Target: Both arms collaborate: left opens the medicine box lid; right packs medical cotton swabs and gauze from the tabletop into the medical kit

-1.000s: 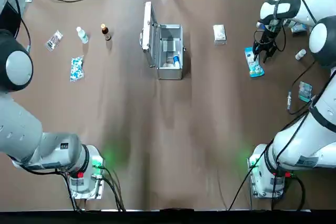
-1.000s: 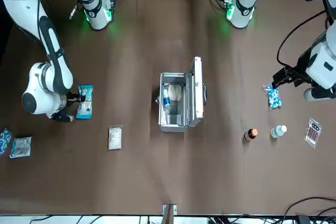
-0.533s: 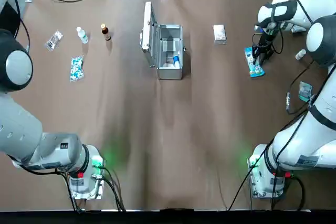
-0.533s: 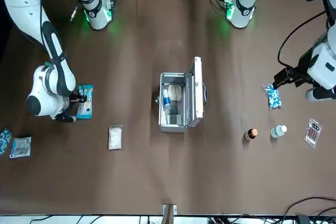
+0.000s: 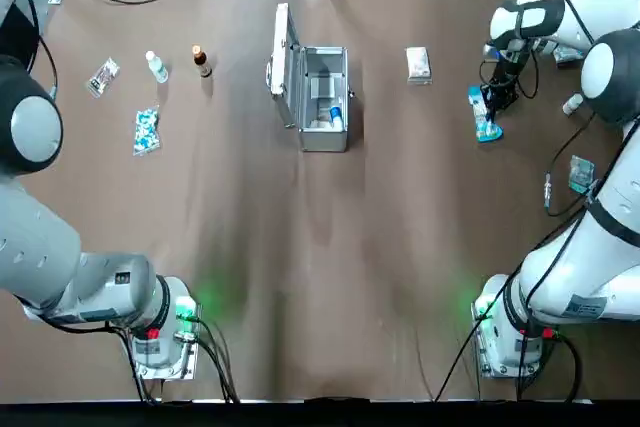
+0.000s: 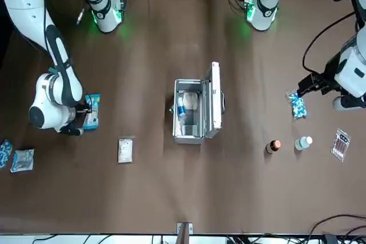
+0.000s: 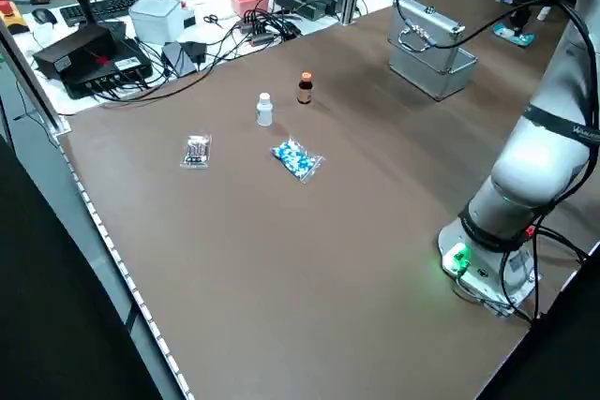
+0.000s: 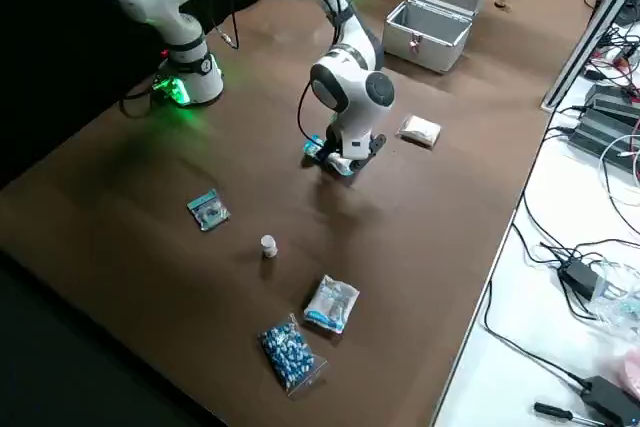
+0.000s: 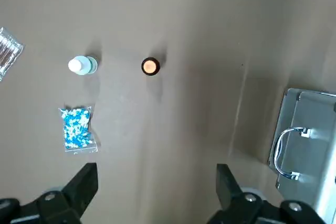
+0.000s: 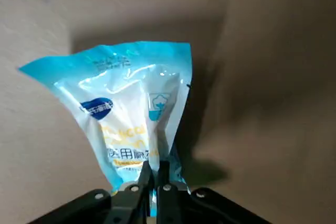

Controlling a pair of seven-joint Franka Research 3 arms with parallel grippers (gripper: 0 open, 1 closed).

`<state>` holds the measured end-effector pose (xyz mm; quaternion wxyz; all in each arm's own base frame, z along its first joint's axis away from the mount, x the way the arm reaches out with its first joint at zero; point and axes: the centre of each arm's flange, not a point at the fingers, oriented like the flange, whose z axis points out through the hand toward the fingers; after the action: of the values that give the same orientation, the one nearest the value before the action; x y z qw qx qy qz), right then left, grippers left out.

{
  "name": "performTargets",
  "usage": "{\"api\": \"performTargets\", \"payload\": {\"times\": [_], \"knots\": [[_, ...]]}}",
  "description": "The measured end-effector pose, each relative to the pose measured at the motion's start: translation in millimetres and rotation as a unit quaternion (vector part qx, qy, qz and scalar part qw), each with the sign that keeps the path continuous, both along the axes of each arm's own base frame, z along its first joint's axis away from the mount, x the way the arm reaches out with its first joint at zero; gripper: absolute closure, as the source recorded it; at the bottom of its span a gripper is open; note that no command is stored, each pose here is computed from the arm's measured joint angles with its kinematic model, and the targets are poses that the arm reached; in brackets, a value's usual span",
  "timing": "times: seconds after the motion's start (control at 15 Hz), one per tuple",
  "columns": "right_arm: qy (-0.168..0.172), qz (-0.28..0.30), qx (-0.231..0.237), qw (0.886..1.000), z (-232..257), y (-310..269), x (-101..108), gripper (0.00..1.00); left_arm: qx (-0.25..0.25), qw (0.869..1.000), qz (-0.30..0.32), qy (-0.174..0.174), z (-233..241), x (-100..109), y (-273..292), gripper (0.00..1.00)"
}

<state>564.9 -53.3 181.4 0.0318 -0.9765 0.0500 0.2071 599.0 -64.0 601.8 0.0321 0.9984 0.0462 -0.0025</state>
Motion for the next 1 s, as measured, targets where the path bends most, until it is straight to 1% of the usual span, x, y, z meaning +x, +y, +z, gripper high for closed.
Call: {"api": "performTargets", "payload": {"times": [0.13, 0.27, 0.33, 0.47, 0.6, 0.73, 0.8, 1.0], "knots": [[-0.003, 0.018, 0.005, 1.000, 17.8, 20.3, 15.6, 0.94, 0.000, 1.000, 0.000, -0.001, 0.3, 0.1, 0.1, 0.00], [0.008, 0.043, 0.014, 0.999, 57.8, 54.2, 35.6, 0.94, 0.000, 1.000, 0.000, -0.001, 0.5, 0.2, 0.0, 0.00], [0.009, 0.050, 0.026, 0.998, 83.7, 72.7, 44.8, 0.94, 0.000, 1.000, 0.000, -0.001, 0.5, 0.2, -0.1, 0.00], [-0.003, 0.048, 0.056, 0.997, 137.7, 110.5, 58.9, 0.94, 0.000, 1.000, 0.000, -0.001, 0.6, 0.2, -0.2, 0.00], [-0.025, 0.041, 0.063, 0.997, 180.6, 148.3, 67.4, 0.94, 0.000, 1.000, 0.000, -0.002, 0.6, 0.2, -0.3, 0.00], [-0.045, 0.029, 0.075, 0.996, 209.3, 198.9, 70.5, 0.94, 0.000, 1.000, 0.000, -0.002, 0.6, 0.2, -0.1, 0.00], [-0.048, 0.023, 0.083, 0.995, 218.5, 223.5, 68.5, 0.94, 0.000, 1.000, 0.000, -0.002, 0.6, 0.3, 0.0, 0.00], [-0.048, 0.024, 0.105, 0.993, 227.7, 293.0, 52.8, 0.94, 0.000, 1.000, 0.000, -0.002, 0.6, 0.3, 0.3, 0.00]]}}
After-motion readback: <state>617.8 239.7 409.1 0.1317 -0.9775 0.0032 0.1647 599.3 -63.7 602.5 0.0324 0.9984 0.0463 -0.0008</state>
